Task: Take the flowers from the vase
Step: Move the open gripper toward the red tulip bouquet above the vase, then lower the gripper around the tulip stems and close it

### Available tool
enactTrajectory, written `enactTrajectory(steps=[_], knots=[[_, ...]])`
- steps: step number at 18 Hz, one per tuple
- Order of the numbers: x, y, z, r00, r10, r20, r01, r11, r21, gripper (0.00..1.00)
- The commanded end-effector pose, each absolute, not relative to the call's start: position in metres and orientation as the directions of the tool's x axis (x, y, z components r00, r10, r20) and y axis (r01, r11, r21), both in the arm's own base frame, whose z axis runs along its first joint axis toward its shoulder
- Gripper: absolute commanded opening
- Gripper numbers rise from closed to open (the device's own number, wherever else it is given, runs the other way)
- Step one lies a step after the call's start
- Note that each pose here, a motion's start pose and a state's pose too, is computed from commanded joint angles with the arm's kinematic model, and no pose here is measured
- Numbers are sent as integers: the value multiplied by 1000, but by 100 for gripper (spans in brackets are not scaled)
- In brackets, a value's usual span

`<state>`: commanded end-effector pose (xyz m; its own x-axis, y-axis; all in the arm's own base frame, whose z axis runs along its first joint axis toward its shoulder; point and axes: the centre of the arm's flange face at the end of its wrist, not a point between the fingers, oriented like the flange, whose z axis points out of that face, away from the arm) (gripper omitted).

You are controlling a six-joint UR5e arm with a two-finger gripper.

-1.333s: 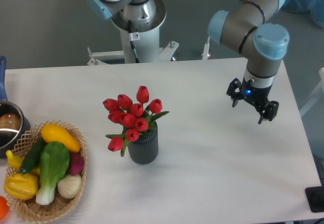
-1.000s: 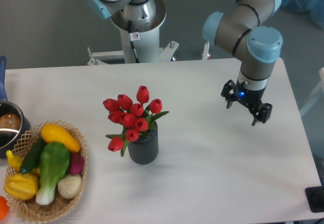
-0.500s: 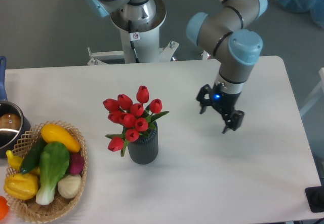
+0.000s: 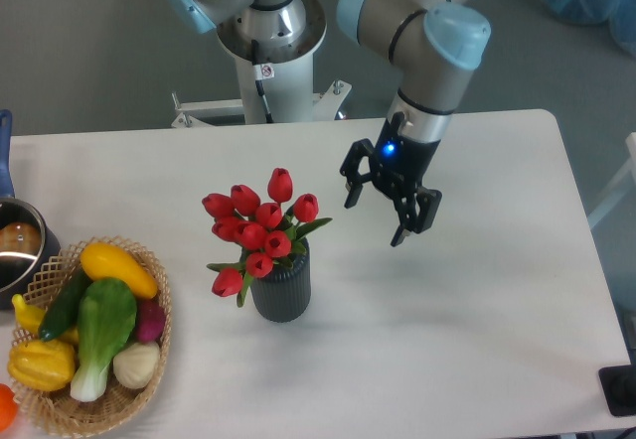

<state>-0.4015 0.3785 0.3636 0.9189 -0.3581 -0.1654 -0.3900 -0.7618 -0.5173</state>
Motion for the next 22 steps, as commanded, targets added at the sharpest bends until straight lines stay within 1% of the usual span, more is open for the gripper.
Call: enactTrajectory(steps=[3,5,6,13,20,22], knots=[[-397,381,361,921,-359,-149,-377,-729,-571,100],[-397,380,351,930,-349,-111,-329,-661,-674,100],[-398,382,347,933,-347,-96,-312,-647,-695,100],[-384,375,334,935,-349,-68,-293,-647,-704,100],[-376,377,329,934,-354,-47,-272,-621,-735,100],[-370,378,331,933,-357,-46,-267,-599,-755,100]])
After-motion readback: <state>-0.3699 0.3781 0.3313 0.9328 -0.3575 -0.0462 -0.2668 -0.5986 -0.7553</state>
